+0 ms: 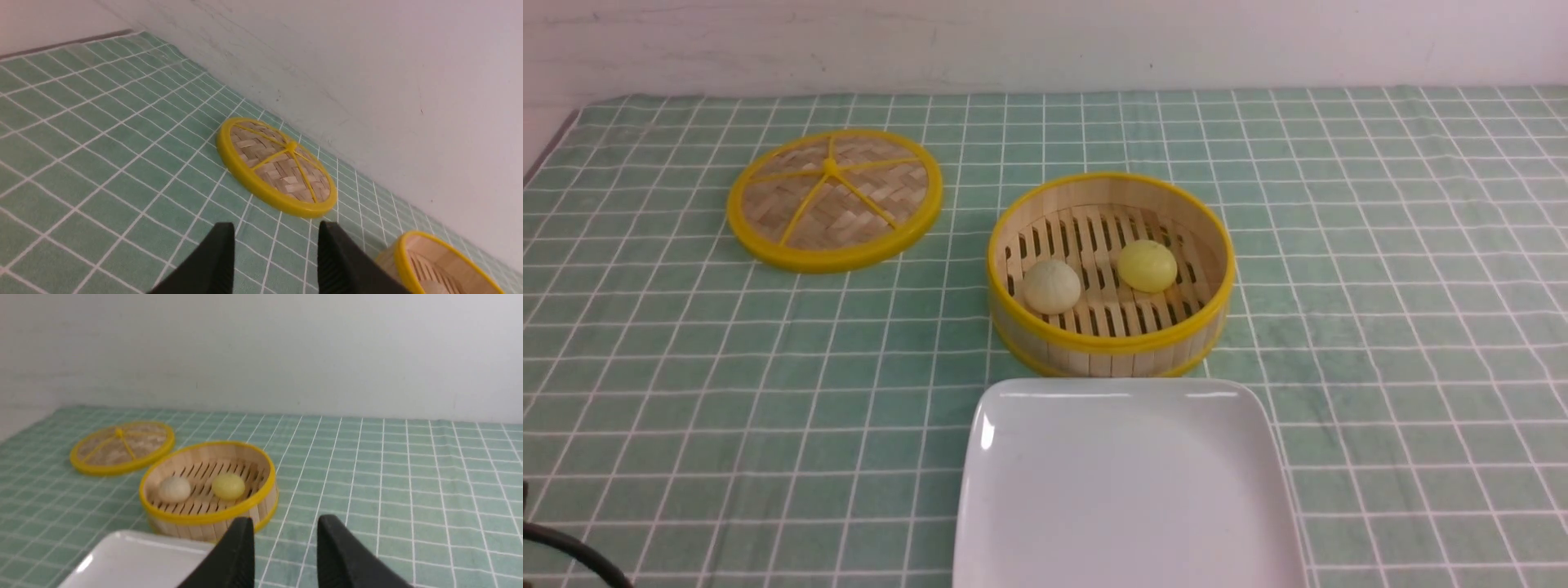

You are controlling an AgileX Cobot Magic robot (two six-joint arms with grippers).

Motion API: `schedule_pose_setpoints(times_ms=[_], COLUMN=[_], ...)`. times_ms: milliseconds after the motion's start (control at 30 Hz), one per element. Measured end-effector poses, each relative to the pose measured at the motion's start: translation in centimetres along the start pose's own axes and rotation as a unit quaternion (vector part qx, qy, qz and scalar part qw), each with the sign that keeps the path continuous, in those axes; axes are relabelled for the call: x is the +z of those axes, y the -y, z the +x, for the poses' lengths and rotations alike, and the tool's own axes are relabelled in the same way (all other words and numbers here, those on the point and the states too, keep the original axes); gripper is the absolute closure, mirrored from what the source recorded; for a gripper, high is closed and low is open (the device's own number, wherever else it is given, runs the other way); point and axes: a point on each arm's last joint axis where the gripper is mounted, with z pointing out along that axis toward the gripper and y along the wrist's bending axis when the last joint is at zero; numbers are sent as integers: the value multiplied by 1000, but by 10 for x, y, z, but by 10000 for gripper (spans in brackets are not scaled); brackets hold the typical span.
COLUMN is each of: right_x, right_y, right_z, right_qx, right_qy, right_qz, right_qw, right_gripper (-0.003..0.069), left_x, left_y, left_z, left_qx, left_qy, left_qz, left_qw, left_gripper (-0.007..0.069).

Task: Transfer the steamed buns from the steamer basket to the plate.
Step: Use the right arm to grab the steamed stuffed bun that is closest to it

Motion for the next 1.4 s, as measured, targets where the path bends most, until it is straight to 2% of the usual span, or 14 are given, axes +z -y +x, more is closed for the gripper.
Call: schedule_pose_setpoints(times_ms=[133, 200, 233, 267, 300, 433, 667, 833, 1000, 1167, 1300, 1400], right_x=[17, 42, 57, 56, 78, 129, 211, 254, 282, 314, 350, 382], right_y=[-3, -2, -1, -2, 0, 6, 20, 28, 34, 40, 32, 10], right_z=[-42, -75, -85, -87, -99, -121, -132, -145, -145, -127, -96, -60], right_qx=[-38, -37, -37, -39, -44, -82, -72, -66, -63, -52, -74, -113], right_qy=[-41, -67, -82, -79, -98, -152, -271, -269, -276, -307, -349, -399], right_qz=[-26, -50, -62, -64, -81, -126, -178, -186, -188, -194, -217, -241], right_qw=[998, 996, 994, 994, 991, 977, 943, 943, 940, 930, 909, 877], right_gripper=[417, 410, 405, 405, 402, 402, 400, 400, 400, 399, 399, 399], left_x=[-12, -16, -14, -13, -11, 2, 28, 47, 72, 91, 102, 107], left_y=[20, 37, 42, 43, 51, 74, 107, 117, 117, 114, 114, 116], left_z=[-27, -50, -57, -59, -68, -92, -122, -128, -121, -113, -107, -106], left_qx=[37, 52, 56, 55, 57, 67, 121, 176, 157, 157, 146, 140], left_qy=[-10, -25, -38, -46, -68, -128, -192, -193, -229, -262, -280, -281], left_qz=[15, 23, 7, 23, 25, 48, 124, 177, 199, 209, 228, 244], left_qw=[999, 998, 998, 997, 996, 988, 966, 949, 940, 929, 921, 918], left_gripper=[222, 176, 162, 160, 148, 144, 174, 183, 183, 183, 183, 184])
